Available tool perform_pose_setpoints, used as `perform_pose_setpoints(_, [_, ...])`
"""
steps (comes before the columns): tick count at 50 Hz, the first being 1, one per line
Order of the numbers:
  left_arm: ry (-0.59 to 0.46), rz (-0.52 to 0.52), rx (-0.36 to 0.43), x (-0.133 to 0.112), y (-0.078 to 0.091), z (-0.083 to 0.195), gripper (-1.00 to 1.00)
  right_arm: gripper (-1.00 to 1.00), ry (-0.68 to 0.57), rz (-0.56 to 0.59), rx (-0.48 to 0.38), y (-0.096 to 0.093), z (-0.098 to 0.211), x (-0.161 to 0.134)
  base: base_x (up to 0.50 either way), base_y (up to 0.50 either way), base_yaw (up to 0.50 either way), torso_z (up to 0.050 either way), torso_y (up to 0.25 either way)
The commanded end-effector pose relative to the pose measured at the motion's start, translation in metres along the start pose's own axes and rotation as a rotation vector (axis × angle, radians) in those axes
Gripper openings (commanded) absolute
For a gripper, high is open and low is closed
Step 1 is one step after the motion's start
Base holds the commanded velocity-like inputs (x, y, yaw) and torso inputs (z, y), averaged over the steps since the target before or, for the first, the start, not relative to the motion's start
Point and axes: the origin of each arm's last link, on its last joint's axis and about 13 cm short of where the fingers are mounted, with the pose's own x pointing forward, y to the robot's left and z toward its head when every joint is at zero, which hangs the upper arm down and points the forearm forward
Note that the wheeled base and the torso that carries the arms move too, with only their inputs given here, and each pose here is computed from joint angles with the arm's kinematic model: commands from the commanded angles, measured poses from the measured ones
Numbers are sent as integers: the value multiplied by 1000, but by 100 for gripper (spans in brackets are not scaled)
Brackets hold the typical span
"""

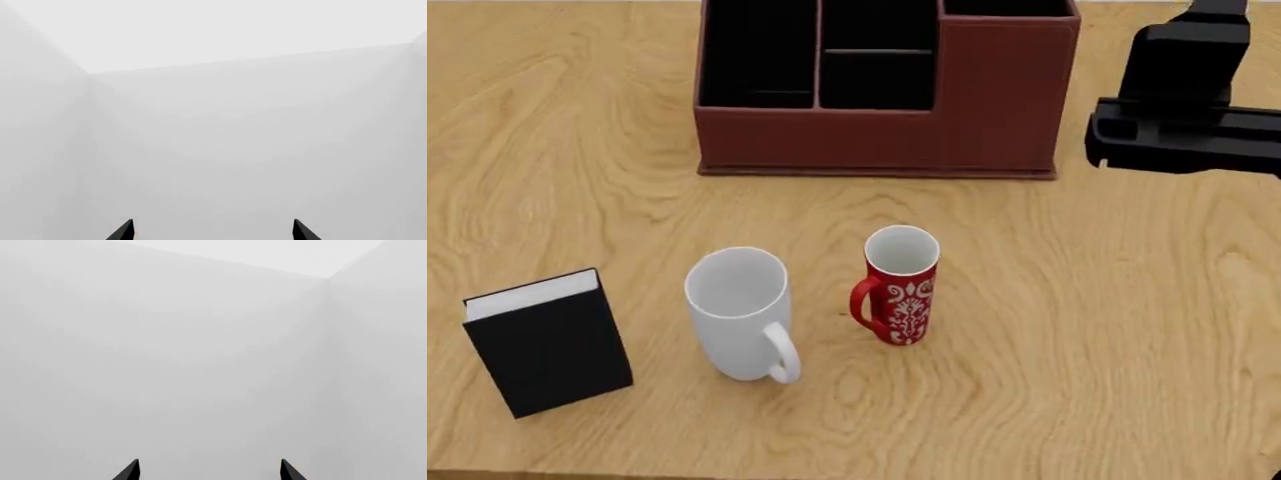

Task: Pick up the white mug and place it to the right of the caddy.

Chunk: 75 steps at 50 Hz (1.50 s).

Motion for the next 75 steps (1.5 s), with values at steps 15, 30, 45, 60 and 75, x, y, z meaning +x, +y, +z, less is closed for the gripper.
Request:
perform_pose_setpoints(15, [-10, 4, 6, 2, -1, 2, 100, 100, 10, -6, -21, -2, 2, 1, -1, 0, 0, 0, -211])
perform_pose_setpoints(30, [-3, -1, 2, 0, 0, -1, 100, 100, 11, -12, -17, -3, 2, -1, -1, 0, 0, 0, -212])
perform_pose_setpoints(45, [-5, 13, -4, -1, 3, -5, 100, 100, 1, -35, -11, -6, 7, -2, -1, 0, 0, 0, -67])
perform_pose_setpoints(60, [-6, 15, -3, -2, 3, -4, 100, 100, 7, -21, -12, -6, 7, -4, 47, 0, 0, 0, 0])
perform_pose_setpoints(75, [-6, 10, -5, -1, 1, -4, 100, 100, 13, -24, -5, -8, 5, -4, 274, 0, 0, 0, 0])
